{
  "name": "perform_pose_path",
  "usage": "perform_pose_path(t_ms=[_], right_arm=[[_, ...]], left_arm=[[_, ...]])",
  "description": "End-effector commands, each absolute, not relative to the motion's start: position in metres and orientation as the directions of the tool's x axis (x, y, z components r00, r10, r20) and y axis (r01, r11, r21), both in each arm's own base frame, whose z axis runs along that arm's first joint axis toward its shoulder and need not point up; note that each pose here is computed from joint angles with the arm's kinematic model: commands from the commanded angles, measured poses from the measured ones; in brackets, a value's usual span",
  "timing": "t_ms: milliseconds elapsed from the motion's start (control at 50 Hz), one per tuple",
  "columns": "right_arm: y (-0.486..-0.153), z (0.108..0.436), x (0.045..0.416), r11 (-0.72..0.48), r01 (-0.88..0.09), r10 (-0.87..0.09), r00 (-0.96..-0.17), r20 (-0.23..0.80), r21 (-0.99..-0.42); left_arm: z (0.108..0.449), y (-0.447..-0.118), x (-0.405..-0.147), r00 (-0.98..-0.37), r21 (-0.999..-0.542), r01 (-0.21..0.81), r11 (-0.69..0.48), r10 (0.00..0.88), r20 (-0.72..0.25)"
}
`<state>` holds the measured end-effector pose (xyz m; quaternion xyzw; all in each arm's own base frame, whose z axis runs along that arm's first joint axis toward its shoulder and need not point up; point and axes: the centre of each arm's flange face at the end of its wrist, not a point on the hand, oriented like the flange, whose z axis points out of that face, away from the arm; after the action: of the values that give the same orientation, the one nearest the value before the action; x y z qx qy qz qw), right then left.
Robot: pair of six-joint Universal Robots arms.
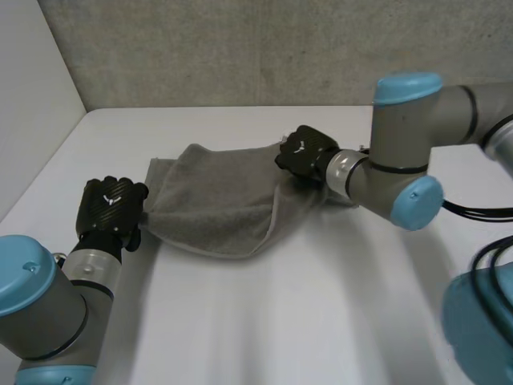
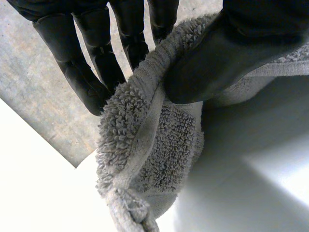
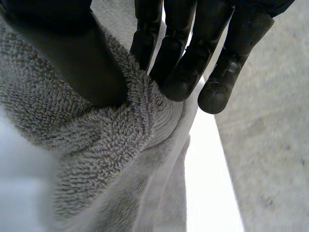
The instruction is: Fold the towel.
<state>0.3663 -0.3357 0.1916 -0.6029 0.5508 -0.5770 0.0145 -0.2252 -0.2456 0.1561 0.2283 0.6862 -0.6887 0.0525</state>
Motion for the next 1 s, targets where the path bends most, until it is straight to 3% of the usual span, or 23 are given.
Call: perform_pose_path(t_ms=[20,220,340,380,520,620,660,680,700,720,760,820,1000], right_arm=[[-0.312,0.198,0.321,-0.182,-0.697,-0.765,-0.343,0.544,-0.694],[-0.237,0.190,0.273,-0.013,-0.741,-0.841,-0.355,0.408,-0.672],[-0.239,0.210,0.274,-0.023,-0.696,-0.809,-0.410,0.422,-0.718],[-0.250,0.234,0.281,-0.081,-0.644,-0.763,-0.450,0.463,-0.760],[-0.271,0.260,0.292,-0.172,-0.604,-0.710,-0.471,0.523,-0.778],[-0.273,0.239,0.316,-0.203,-0.607,-0.746,-0.413,0.523,-0.768],[-0.256,0.230,0.340,-0.307,-0.603,-0.766,-0.303,0.567,-0.737],[-0.256,0.229,0.340,-0.307,-0.603,-0.766,-0.302,0.567,-0.737],[-0.250,0.223,0.348,-0.365,-0.607,-0.766,-0.237,0.598,-0.706],[-0.250,0.222,0.348,-0.365,-0.607,-0.765,-0.236,0.599,-0.706],[-0.253,0.197,0.352,-0.419,-0.644,-0.758,-0.140,0.637,-0.640],[-0.257,0.180,0.360,-0.459,-0.661,-0.741,-0.084,0.666,-0.594],[-0.281,0.151,0.368,-0.430,-0.710,-0.723,-0.099,0.684,-0.557]], left_arm=[[0.160,-0.243,-0.223,-0.892,-0.922,0.383,-0.060,0.235,-0.385],[0.162,-0.236,-0.224,-0.890,-0.923,0.379,-0.068,0.248,-0.384],[0.162,-0.234,-0.226,-0.888,-0.923,0.379,-0.070,0.253,-0.384],[0.162,-0.234,-0.226,-0.888,-0.923,0.379,-0.070,0.253,-0.384],[0.162,-0.235,-0.226,-0.886,-0.923,0.378,-0.072,0.262,-0.383],[0.161,-0.234,-0.226,-0.883,-0.923,0.378,-0.073,0.271,-0.383],[0.160,-0.235,-0.225,-0.884,-0.923,0.379,-0.070,0.269,-0.383],[0.160,-0.235,-0.225,-0.884,-0.923,0.379,-0.070,0.269,-0.383],[0.160,-0.235,-0.225,-0.884,-0.923,0.379,-0.070,0.269,-0.383],[0.160,-0.235,-0.225,-0.884,-0.923,0.379,-0.070,0.269,-0.383],[0.160,-0.235,-0.225,-0.883,-0.923,0.379,-0.069,0.270,-0.383],[0.160,-0.235,-0.225,-0.883,-0.923,0.380,-0.068,0.270,-0.384],[0.160,-0.236,-0.224,-0.884,-0.923,0.380,-0.067,0.267,-0.383]])
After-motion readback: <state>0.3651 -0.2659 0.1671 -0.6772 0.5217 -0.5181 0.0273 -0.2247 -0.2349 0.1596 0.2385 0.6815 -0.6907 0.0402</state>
